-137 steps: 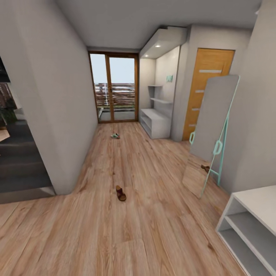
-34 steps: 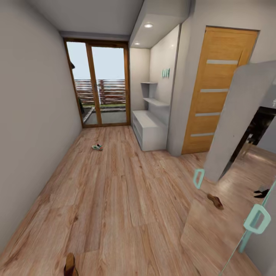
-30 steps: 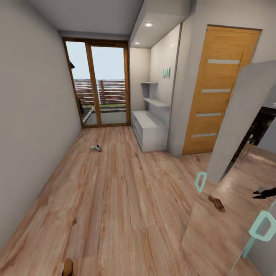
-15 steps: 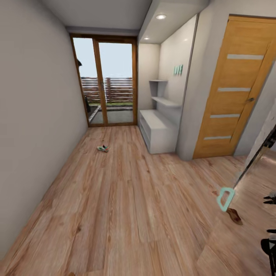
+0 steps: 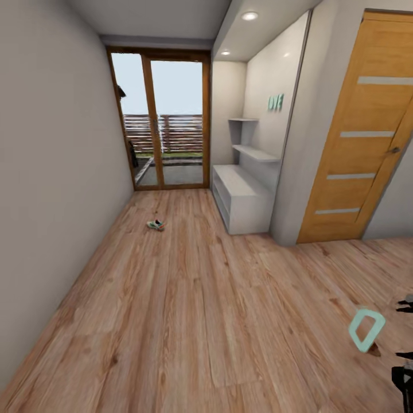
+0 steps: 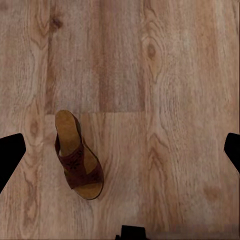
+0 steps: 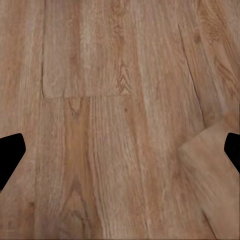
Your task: Pick up the two gym shoes and the two sandals from the corridor floor and place them onto the hallstand (shoe rack) in the corridor, making sure they are on the rack and not on the floor. Arrange them so the two gym shoes are next to each other and the two sandals are next to each other.
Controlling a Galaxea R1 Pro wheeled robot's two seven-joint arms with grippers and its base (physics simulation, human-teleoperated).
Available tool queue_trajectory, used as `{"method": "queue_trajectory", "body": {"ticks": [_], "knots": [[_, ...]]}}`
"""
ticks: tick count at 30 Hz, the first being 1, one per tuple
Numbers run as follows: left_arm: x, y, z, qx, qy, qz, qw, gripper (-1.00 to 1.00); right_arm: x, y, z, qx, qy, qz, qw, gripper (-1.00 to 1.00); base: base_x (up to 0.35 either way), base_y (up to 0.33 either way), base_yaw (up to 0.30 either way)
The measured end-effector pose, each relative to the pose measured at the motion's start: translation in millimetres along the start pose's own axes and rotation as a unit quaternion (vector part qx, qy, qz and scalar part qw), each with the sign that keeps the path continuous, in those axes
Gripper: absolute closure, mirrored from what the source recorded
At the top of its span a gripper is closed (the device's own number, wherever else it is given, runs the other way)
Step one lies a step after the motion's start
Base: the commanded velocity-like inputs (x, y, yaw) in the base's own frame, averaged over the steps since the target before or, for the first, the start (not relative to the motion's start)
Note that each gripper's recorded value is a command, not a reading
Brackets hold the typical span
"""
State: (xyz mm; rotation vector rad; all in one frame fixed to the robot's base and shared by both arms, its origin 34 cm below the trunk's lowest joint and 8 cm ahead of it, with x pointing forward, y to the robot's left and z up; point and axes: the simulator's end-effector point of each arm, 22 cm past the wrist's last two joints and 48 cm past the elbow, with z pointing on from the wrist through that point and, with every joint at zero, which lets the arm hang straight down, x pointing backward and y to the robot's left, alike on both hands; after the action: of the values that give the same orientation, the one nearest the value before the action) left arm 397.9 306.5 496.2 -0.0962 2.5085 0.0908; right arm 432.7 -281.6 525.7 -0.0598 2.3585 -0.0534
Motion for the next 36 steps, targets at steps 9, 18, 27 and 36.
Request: {"method": "queue_trajectory", "body": {"ticks": [9, 18, 27, 36], "knots": [[-0.1, 0.0, 0.0, 0.0, 0.0, 0.001, 1.0, -1.0, 0.3, 0.2, -0.1, 0.0, 0.0, 0.0, 1.0, -1.0, 0.288, -0.14, 0.001], [-0.2, -1.1, 0.1, 0.001, 0.0, 0.001, 1.0, -1.0, 0.1, -0.2, 0.1, 0.0, 0.0, 0.0, 1.0, -1.0, 0.25, -0.124, 0.0], [-0.2, -2.3, 0.3, 0.002, 0.0, 0.001, 1.0, -1.0, 0.2, 0.0, 0.3, 0.0, 0.0, 0.0, 1.0, -1.0, 0.025, -0.011, 0.001], [1.1, -3.2, 0.2, 0.002, 0.001, 0.001, 1.0, -1.0, 1.5, -0.1, 0.3, 0.0, 0.002, 0.0, 1.0, -1.0, 0.021, 0.0, 0.168]]}}
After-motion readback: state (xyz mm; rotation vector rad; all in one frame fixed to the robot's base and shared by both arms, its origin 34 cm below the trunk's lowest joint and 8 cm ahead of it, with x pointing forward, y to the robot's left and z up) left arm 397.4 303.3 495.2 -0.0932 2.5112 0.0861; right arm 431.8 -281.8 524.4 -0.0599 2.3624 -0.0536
